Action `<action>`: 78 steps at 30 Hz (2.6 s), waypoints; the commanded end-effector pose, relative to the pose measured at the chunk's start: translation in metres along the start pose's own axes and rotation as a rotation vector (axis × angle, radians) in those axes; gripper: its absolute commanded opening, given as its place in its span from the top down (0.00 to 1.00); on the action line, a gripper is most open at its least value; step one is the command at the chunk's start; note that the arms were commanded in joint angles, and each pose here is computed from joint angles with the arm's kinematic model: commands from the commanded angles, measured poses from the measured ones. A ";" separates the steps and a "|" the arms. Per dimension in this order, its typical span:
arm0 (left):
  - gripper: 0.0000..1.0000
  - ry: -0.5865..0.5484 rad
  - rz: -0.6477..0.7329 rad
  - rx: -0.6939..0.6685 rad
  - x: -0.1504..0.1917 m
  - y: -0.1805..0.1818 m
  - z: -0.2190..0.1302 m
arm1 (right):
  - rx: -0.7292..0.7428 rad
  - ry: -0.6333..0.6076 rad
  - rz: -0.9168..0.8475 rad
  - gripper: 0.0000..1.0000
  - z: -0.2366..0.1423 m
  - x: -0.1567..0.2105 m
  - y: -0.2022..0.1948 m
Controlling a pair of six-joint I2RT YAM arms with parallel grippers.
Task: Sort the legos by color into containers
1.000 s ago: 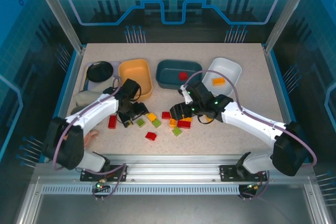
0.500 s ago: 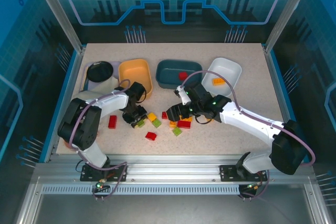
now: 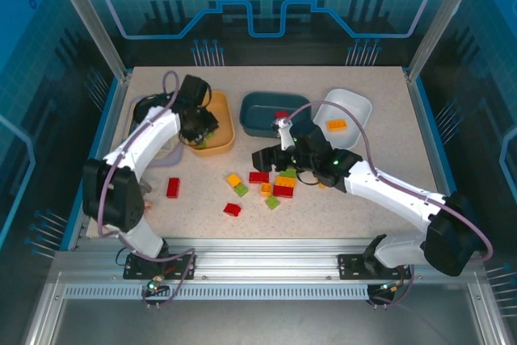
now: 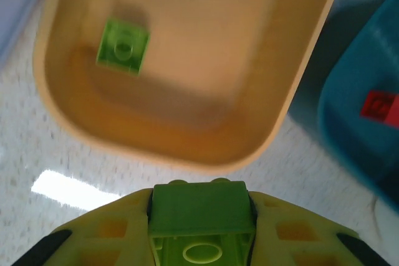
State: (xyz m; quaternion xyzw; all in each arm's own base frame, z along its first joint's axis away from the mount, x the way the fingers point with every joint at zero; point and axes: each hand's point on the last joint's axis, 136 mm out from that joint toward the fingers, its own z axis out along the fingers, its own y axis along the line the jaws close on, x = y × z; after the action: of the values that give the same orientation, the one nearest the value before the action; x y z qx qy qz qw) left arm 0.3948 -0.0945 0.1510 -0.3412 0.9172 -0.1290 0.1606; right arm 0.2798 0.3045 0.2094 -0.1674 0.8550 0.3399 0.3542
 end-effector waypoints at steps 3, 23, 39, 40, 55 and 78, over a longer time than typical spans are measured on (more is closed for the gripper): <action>0.73 0.066 0.043 -0.084 -0.034 -0.007 0.052 | 0.030 -0.089 0.058 0.19 0.014 -0.035 -0.008; 0.24 0.045 0.163 0.064 -0.021 -0.054 0.005 | 0.526 0.220 0.086 0.20 -0.037 0.040 -0.104; 0.15 0.165 0.396 0.425 0.179 -0.040 -0.045 | 0.589 0.583 0.183 0.19 -0.060 0.123 -0.199; 0.15 0.164 0.401 0.421 0.179 -0.040 -0.044 | 0.593 0.602 0.179 0.19 -0.057 0.125 -0.203; 0.15 0.165 0.415 0.452 0.184 -0.054 -0.047 | 0.640 0.731 0.249 0.67 -0.040 0.139 -0.224; 0.16 0.130 0.453 0.411 0.167 -0.108 -0.050 | 0.914 0.524 0.443 0.67 -0.044 -0.002 -0.342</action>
State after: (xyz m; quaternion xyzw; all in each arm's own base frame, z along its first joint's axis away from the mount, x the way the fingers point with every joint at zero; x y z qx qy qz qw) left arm 0.3202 -0.2831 0.1983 -0.0827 0.9248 -0.3180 0.1917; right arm 0.4501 0.0389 0.0744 0.0861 0.9887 -0.0298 0.1188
